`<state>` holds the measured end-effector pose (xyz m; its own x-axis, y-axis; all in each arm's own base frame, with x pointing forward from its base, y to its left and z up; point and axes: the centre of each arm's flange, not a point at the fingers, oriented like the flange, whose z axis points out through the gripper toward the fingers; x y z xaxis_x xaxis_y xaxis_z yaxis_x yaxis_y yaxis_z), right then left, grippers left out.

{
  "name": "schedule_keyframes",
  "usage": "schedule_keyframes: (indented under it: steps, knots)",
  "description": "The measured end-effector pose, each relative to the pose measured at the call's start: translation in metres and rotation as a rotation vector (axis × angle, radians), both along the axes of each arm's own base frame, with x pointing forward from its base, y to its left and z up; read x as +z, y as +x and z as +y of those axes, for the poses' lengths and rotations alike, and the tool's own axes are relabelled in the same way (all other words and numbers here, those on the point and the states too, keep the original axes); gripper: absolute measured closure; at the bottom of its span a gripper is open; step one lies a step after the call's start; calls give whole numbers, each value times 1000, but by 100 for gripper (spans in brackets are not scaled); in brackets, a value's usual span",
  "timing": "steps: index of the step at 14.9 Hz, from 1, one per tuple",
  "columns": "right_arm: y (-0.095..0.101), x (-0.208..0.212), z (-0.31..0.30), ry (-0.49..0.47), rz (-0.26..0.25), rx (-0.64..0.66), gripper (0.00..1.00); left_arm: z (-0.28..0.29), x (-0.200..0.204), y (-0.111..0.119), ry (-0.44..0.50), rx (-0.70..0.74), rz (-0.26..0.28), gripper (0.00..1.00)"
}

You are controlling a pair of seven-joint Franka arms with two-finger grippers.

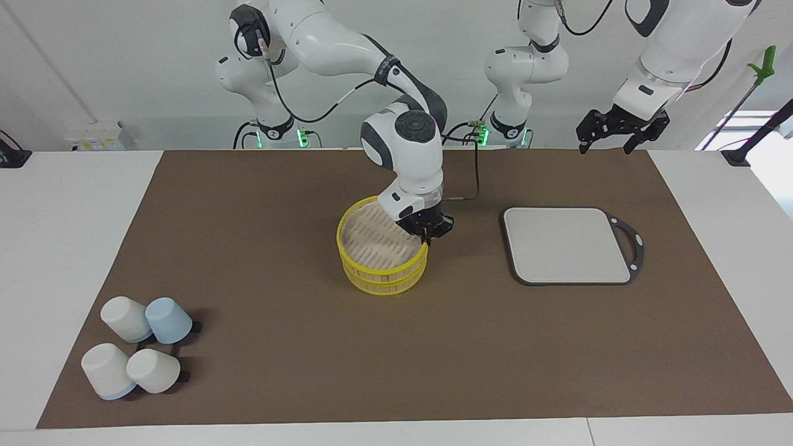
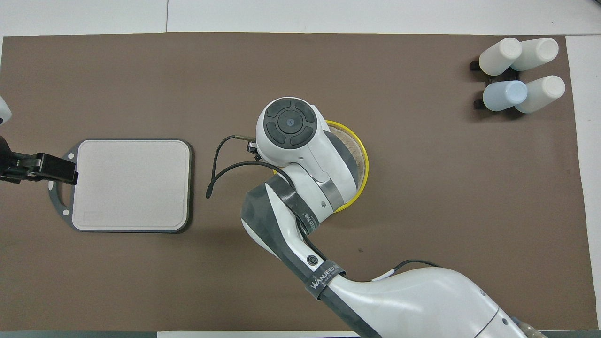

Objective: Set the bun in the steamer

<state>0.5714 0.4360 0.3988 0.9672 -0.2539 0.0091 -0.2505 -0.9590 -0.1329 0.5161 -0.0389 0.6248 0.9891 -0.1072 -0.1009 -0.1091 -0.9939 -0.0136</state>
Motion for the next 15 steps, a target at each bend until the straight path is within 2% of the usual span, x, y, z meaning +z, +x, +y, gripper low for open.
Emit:
schedule_keyframes:
  steps: [2, 7, 9, 12, 15]
  knots:
    - [-1, -4, 1, -2, 0, 3, 91, 0, 0, 5, -2, -1, -27, 0]
    - [-1, -4, 1, -2, -2, 4, 91, -9, -7, 16, -5, -16, -4, 0]
    - [-1, -6, 0, -9, -3, 5, 74, -11, -10, 16, -5, -20, 1, 0]
    - [2, 1, -4, -17, -21, 4, 42, -11, -9, 16, -5, -20, -3, 0]
    - [21, 43, -56, -50, -19, 42, 12, -5, -4, 15, -6, -9, -13, 0]
